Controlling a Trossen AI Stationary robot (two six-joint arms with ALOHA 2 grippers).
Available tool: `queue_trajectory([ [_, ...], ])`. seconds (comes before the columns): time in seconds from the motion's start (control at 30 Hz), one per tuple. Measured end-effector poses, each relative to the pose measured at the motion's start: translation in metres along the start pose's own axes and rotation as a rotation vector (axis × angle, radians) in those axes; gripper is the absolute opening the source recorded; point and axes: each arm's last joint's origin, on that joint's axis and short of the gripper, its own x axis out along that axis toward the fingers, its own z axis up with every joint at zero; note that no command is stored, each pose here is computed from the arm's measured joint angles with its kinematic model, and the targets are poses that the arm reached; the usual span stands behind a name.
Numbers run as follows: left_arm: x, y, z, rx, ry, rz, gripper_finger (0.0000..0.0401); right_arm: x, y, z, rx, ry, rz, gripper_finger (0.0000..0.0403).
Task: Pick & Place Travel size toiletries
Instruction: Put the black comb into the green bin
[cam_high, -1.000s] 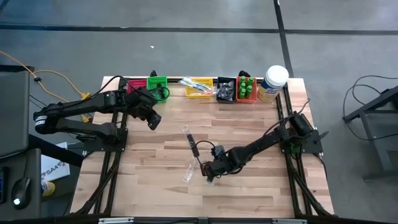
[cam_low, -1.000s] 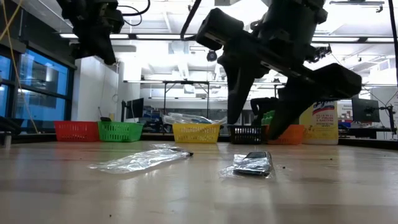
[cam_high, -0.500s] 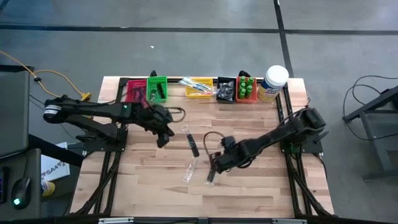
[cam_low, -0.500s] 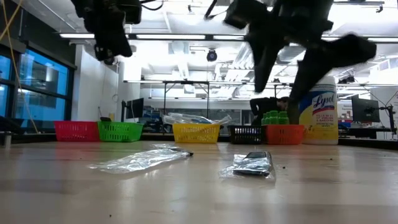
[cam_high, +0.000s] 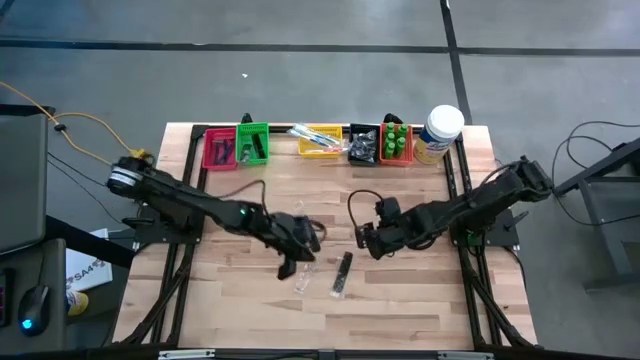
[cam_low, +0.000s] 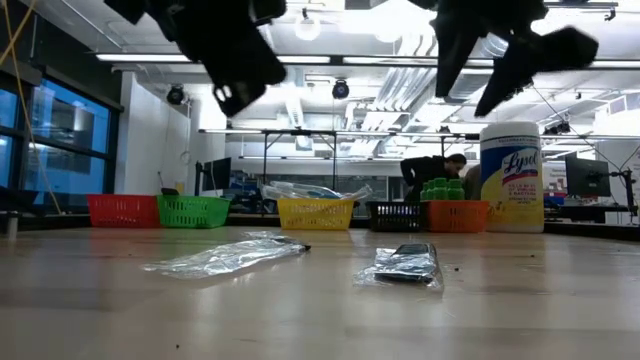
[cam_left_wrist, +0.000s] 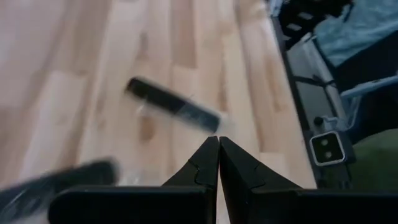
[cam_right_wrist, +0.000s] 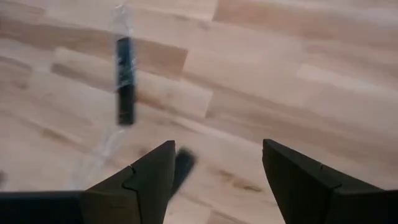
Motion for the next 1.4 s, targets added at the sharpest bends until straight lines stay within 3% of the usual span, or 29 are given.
queue_trajectory([
  [0.2,0.048,-0.009,-0.014,0.032,-0.026,-0.097,0.0009,0.019,-0.013,-0.018,0.040,0.030,0.144,0.0230],
  [0.47,0.099,-0.022,-0.018,0.110,0.016,-0.137,0.0009,0.035,-0.031,-0.029,0.029,0.059,0.118,0.0230],
  [0.7,0.137,-0.022,-0.023,0.226,0.041,-0.068,0.0009,0.030,-0.042,-0.035,0.003,0.077,0.136,0.0230],
  [1.13,0.155,-0.011,-0.040,0.205,0.112,-0.004,0.0009,0.018,-0.044,-0.046,-0.056,0.082,0.191,0.0230],
  [1.4,0.162,-0.007,-0.046,0.155,0.115,0.029,0.0009,0.015,-0.026,-0.057,-0.021,0.107,0.363,0.0230],
])
